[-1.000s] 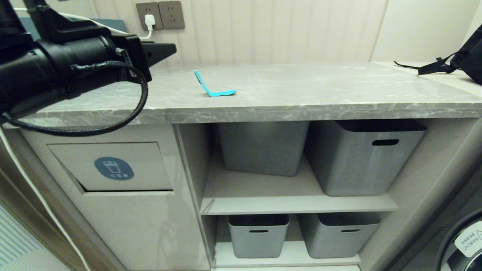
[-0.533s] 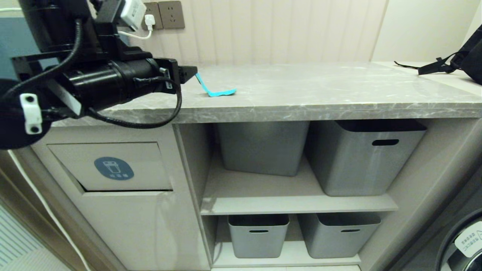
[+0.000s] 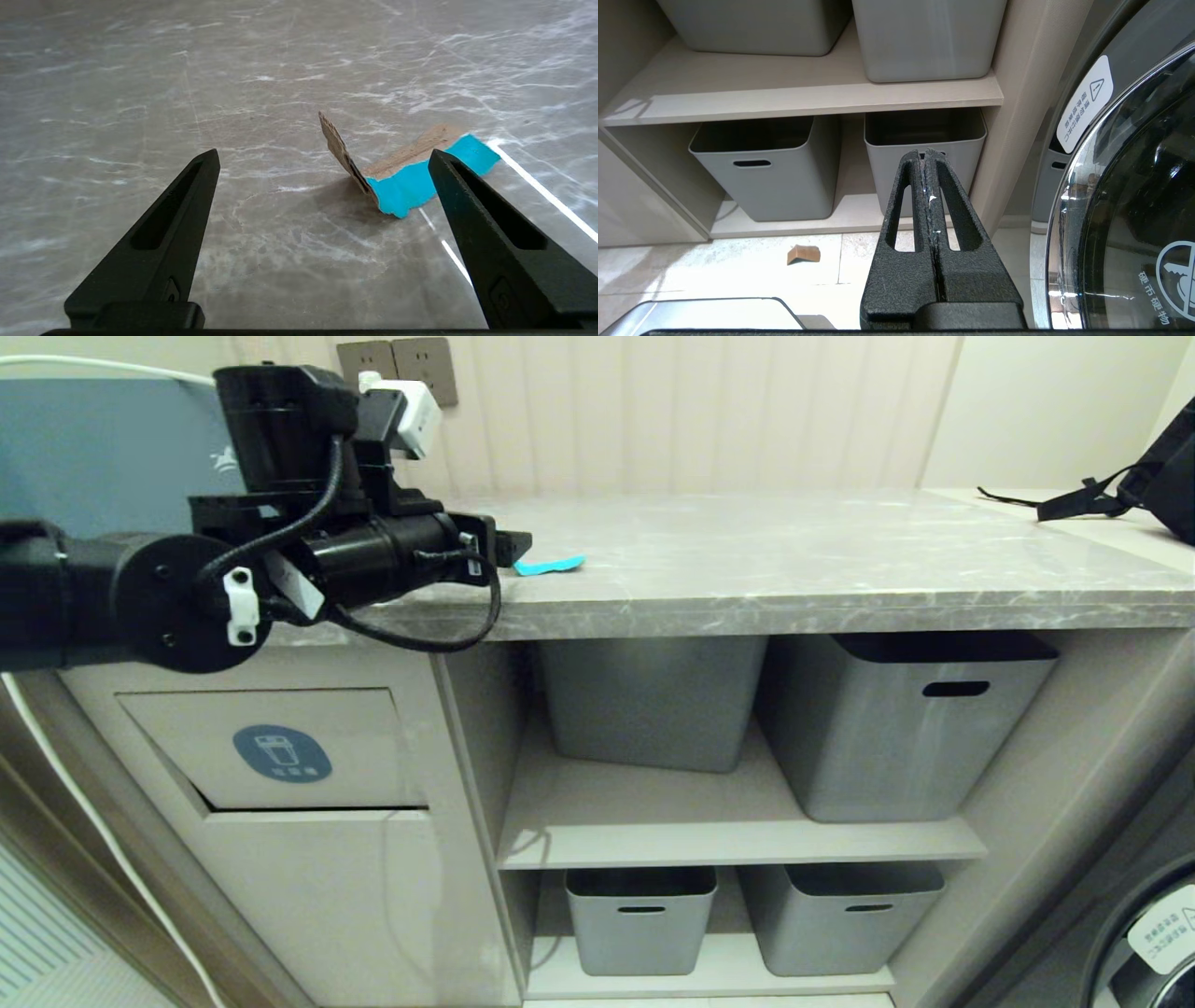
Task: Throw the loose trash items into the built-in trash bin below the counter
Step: Pick up the garbage
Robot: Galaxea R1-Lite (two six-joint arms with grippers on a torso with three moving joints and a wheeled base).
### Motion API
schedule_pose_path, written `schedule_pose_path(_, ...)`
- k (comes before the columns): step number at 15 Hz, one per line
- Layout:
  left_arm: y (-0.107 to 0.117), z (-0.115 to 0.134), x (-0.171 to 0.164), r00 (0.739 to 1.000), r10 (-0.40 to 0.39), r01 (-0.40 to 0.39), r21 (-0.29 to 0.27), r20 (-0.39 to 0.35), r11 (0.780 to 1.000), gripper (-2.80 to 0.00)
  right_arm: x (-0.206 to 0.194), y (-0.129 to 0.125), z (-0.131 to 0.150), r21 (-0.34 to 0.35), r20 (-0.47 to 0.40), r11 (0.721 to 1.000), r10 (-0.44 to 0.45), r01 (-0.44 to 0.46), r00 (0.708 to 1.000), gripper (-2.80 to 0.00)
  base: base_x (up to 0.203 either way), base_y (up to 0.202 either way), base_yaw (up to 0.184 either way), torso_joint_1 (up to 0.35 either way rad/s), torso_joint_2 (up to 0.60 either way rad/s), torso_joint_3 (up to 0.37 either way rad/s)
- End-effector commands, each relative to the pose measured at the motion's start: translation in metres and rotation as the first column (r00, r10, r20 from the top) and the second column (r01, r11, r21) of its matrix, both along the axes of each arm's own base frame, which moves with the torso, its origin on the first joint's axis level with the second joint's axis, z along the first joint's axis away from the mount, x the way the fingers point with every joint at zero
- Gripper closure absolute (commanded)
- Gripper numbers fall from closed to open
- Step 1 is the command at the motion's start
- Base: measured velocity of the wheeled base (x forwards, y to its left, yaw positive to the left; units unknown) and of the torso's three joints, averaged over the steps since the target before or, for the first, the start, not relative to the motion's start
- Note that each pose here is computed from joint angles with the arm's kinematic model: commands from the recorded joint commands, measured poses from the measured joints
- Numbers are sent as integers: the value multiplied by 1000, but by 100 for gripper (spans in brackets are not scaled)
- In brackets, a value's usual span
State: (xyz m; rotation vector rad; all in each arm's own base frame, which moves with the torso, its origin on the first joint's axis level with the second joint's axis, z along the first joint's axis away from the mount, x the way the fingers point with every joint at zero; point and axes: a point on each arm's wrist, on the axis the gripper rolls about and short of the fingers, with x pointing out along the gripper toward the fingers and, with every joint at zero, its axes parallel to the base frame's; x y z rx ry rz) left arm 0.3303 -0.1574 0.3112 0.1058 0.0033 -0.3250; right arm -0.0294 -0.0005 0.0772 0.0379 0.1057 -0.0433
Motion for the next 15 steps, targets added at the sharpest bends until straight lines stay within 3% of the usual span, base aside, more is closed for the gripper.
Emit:
schedule_pose_path(1,-7,-5,14,1000,10,-10,1,-1,1000,-280,0,0,0,0,-2,1000,0,0,1000,0,0,0,0,0,0,0)
schedule_pose_path(5,-13,-4,28,1000,14,-14,1,-1,1000,-280,0,0,0,1,-2,1000,0,0,1000,0,0,0,0,0,0,0)
schedule_pose_path(6,-13,-5,29,1000,13,-13,3,-4,1000,0,0,0,0,1,-2,1000,0,0,1000,0,0,0,0,0,0,0)
schedule_pose_path(15,-12,-6,22,1000,6,-5,8,-29,1000,0,0,0,0,1,-2,1000,0,0,1000,0,0,0,0,0,0,0)
